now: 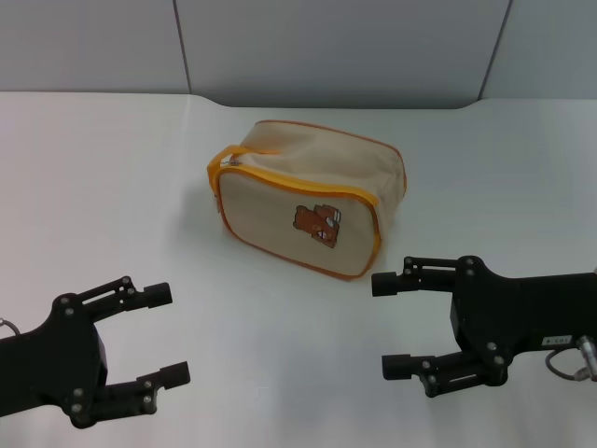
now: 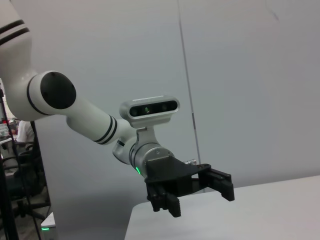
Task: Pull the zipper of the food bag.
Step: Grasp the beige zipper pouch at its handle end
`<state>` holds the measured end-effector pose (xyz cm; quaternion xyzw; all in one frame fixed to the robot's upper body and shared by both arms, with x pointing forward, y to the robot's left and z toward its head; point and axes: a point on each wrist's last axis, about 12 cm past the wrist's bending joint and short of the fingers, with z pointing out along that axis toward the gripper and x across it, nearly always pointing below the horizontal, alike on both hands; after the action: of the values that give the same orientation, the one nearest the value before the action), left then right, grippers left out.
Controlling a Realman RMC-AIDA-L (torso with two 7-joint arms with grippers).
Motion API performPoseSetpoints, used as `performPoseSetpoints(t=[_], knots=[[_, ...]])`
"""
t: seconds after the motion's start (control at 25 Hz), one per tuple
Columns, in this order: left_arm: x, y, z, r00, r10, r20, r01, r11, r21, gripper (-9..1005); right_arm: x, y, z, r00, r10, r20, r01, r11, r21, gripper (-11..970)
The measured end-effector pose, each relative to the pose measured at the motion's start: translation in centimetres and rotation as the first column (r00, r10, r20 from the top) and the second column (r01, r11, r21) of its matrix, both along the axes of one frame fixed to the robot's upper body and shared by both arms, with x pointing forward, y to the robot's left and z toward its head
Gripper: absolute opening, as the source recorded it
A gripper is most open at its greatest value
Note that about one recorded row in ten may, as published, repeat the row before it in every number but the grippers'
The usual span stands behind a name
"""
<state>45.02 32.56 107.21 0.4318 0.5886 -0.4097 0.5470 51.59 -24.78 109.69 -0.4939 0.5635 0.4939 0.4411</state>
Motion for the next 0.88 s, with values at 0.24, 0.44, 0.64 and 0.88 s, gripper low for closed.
performPoseSetpoints(t=[0.24, 0.44, 0.64, 0.88], knots=[[-0.1, 0.0, -0.1, 1.000, 0.010, -0.001, -0.010, 1.000, -0.003, 810, 0.0, 0.1, -0.1, 1.000, -0.005, 0.002, 0.005, 1.000, -0.003, 840], [0.2, 0.3, -0.4, 0.998, 0.069, 0.008, -0.069, 0.997, 0.022, 810, 0.1, 0.1, -0.1, 1.000, -0.004, 0.004, 0.004, 1.000, -0.003, 840], [3.5, 1.0, -1.4, 0.958, 0.287, 0.029, -0.288, 0.949, 0.125, 809, 0.0, 0.0, -0.1, 1.000, -0.005, 0.004, 0.005, 1.000, -0.005, 840], [9.1, -1.4, -1.6, 0.926, 0.369, 0.080, -0.377, 0.888, 0.263, 809, -0.2, -0.1, -0.1, 1.000, 0.004, 0.001, -0.004, 1.000, -0.005, 840]])
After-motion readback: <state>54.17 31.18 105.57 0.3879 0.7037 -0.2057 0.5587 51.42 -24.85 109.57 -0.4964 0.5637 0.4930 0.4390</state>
